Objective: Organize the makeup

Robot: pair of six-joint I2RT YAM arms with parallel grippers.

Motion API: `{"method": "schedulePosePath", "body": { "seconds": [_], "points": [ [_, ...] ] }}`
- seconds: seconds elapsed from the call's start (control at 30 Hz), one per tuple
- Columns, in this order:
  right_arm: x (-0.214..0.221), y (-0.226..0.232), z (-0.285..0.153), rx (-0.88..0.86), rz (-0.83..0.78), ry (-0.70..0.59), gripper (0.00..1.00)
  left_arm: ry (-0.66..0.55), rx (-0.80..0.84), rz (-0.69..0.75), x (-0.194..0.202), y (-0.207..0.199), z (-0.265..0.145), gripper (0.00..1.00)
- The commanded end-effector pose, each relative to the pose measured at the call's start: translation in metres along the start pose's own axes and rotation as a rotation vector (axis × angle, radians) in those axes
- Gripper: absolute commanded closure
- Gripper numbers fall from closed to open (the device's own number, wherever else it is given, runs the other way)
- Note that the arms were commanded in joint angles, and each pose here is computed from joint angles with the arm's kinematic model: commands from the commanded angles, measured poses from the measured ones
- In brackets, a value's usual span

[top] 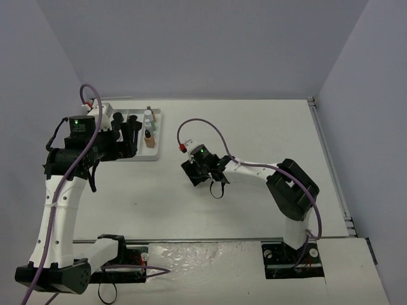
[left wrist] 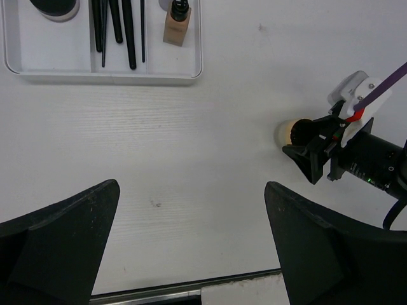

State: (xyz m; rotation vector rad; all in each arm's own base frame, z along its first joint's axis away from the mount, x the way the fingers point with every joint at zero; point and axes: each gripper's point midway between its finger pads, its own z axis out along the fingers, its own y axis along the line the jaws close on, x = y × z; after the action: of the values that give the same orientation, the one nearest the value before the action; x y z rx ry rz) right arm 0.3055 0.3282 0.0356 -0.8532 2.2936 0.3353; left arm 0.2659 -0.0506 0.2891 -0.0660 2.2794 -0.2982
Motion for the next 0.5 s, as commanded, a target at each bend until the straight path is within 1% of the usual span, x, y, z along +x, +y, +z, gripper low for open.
{"method": "schedulePosePath", "body": {
  "seconds": [0.0,0.07,0.1,0.2,0.3,0.4,0.47],
  "points": [
    [-0.045,0.025,0.002,-0.072,-0.078,-0.116,0.92,-0.018,0.042,0.045,-0.004,-0.010,-0.002,0.03],
    [-0.040,0.035,0.009,-0.089,-0.096,-0.102,0.87,0.001,0.052,0.055,0.002,-0.013,0.003,0.03],
    [-0.038,0.039,0.011,-0.093,-0.102,-0.099,0.82,0.007,0.057,0.062,0.003,-0.015,0.005,0.03],
    [-0.035,0.043,0.012,-0.101,-0.114,-0.095,0.59,0.037,0.047,0.080,0.014,-0.017,0.014,0.03],
    [-0.032,0.041,0.011,-0.099,-0.152,-0.093,0.41,0.061,0.054,0.095,0.020,-0.022,0.022,0.03],
    [-0.029,0.041,0.009,-0.099,-0.159,-0.090,0.27,0.068,0.065,0.090,0.021,-0.028,0.029,0.03],
    [-0.039,0.041,-0.003,-0.099,-0.155,-0.121,0.14,0.065,0.073,0.088,0.019,-0.033,0.032,0.03]
  ]
}}
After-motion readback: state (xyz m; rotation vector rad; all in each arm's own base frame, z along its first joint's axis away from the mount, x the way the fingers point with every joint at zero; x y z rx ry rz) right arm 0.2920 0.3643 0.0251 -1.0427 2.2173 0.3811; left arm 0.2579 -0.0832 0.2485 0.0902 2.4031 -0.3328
